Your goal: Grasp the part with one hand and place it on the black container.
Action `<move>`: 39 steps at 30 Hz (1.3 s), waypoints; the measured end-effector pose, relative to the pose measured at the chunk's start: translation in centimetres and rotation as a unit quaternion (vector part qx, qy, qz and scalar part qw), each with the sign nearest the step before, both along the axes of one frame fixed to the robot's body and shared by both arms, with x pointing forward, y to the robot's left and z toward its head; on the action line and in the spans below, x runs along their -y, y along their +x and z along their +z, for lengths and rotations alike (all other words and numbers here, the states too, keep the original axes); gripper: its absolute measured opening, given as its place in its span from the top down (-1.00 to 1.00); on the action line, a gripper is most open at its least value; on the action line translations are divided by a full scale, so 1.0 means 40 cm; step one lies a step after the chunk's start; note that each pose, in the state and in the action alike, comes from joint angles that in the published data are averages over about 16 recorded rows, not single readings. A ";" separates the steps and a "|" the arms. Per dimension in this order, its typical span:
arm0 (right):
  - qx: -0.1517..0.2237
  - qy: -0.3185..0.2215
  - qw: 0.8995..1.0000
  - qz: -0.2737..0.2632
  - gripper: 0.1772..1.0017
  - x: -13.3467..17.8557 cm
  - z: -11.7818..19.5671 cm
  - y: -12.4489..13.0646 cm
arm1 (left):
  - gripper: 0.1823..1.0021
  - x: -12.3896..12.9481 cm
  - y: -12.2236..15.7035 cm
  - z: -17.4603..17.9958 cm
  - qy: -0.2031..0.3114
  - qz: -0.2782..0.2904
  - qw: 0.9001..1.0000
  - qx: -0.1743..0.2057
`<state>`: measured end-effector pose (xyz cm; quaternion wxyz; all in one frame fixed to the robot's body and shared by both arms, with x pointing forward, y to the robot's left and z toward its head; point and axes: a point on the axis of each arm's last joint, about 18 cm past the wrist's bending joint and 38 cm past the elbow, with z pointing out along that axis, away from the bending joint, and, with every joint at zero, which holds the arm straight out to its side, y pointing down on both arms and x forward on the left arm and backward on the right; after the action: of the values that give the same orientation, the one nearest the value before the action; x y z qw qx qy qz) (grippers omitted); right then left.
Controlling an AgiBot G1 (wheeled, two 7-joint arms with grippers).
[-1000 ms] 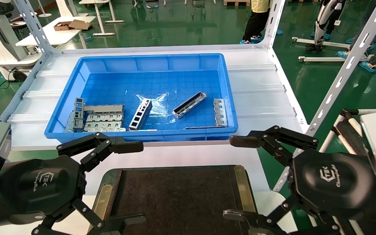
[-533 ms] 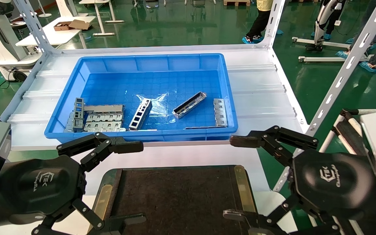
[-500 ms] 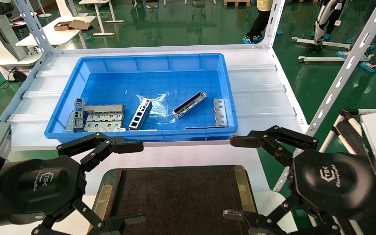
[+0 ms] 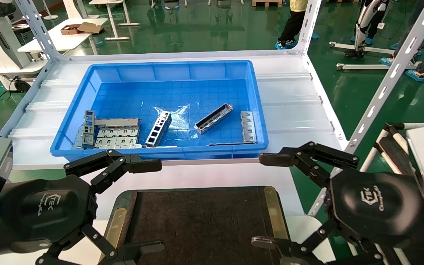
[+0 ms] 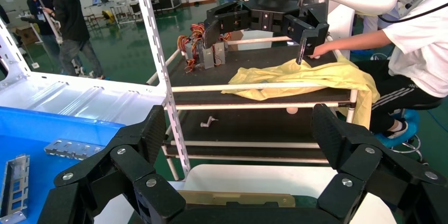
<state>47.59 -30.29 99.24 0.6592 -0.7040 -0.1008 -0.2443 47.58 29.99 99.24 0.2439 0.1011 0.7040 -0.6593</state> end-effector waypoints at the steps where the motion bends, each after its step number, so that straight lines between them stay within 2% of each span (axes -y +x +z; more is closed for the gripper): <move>1: 0.000 0.000 1.000 0.000 -1.00 0.000 0.000 0.000 | -1.00 0.000 0.000 0.000 0.000 0.000 1.000 0.000; 14: 0.000 0.000 1.000 0.000 -1.00 0.000 0.000 0.000 | -1.00 0.001 0.005 0.002 -0.005 0.003 1.000 -0.004; 21: 0.000 0.000 1.000 0.000 -1.00 0.000 0.000 0.000 | -1.00 0.012 0.035 0.011 -0.010 0.024 1.000 -0.007; 29: 0.000 0.000 1.000 0.000 -1.00 0.000 0.000 0.000 | -1.00 0.055 0.118 0.039 -0.008 0.079 0.997 -0.001; 39: 0.000 0.000 1.000 0.000 -1.00 0.000 0.000 0.000 | -1.00 0.155 0.290 0.100 -0.002 0.158 0.987 0.006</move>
<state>47.59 -30.30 99.24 0.6592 -0.7039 -0.1009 -0.2443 59.19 23.79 103.23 0.3497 -0.0082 0.7085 -0.6129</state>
